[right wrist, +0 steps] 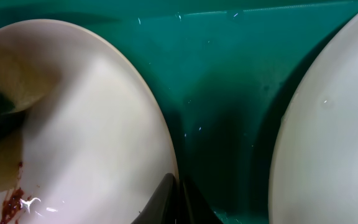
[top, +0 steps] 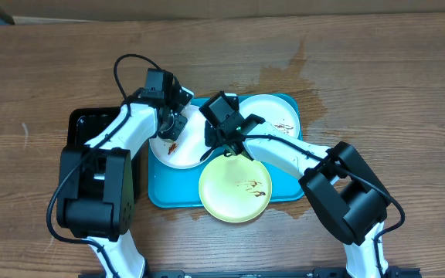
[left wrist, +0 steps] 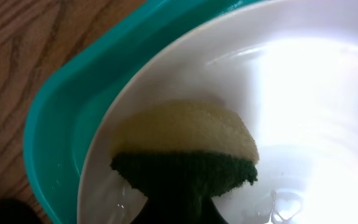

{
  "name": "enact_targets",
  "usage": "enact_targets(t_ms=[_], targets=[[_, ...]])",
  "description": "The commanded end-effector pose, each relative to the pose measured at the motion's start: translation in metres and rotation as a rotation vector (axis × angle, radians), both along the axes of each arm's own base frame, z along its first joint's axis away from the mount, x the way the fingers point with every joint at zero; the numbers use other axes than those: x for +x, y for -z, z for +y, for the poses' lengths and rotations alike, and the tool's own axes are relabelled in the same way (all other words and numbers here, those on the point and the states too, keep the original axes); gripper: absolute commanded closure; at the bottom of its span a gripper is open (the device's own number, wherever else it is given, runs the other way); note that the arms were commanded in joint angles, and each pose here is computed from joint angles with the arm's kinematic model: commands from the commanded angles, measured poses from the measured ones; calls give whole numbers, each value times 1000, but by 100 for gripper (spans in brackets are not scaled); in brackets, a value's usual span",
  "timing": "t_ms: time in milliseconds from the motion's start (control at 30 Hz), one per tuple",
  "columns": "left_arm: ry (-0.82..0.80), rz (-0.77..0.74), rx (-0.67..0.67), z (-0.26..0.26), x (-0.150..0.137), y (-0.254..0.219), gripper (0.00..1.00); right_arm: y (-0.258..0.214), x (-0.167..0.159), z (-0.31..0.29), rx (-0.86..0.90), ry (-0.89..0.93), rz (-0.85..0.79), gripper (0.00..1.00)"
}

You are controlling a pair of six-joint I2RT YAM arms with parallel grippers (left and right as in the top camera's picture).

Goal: Clean dirty plates on tray and stack at the side

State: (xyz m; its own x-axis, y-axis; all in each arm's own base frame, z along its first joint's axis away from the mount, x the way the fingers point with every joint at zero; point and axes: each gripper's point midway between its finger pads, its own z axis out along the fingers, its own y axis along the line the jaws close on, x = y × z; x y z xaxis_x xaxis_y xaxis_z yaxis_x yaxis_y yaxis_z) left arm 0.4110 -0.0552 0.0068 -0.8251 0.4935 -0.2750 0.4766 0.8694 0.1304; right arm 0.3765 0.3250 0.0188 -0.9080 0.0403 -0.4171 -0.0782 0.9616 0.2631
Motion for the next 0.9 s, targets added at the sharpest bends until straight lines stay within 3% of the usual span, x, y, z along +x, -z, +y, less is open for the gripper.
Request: enact_targets(t_ms=[0,267,433,867], targets=[[20,184,20,8,-37,44,96,-7,5,6,18,-3,-14,96],[-8,262,15,8,-57,50,96,-7,6,7,20,-3,-18,96],[-3,298,-59,-3,-74,61,96,-8,6,7,23,-3,-21,96],[-13,442,-36,4,-124,76,96,-9,8,9,31,-3,-28,96]])
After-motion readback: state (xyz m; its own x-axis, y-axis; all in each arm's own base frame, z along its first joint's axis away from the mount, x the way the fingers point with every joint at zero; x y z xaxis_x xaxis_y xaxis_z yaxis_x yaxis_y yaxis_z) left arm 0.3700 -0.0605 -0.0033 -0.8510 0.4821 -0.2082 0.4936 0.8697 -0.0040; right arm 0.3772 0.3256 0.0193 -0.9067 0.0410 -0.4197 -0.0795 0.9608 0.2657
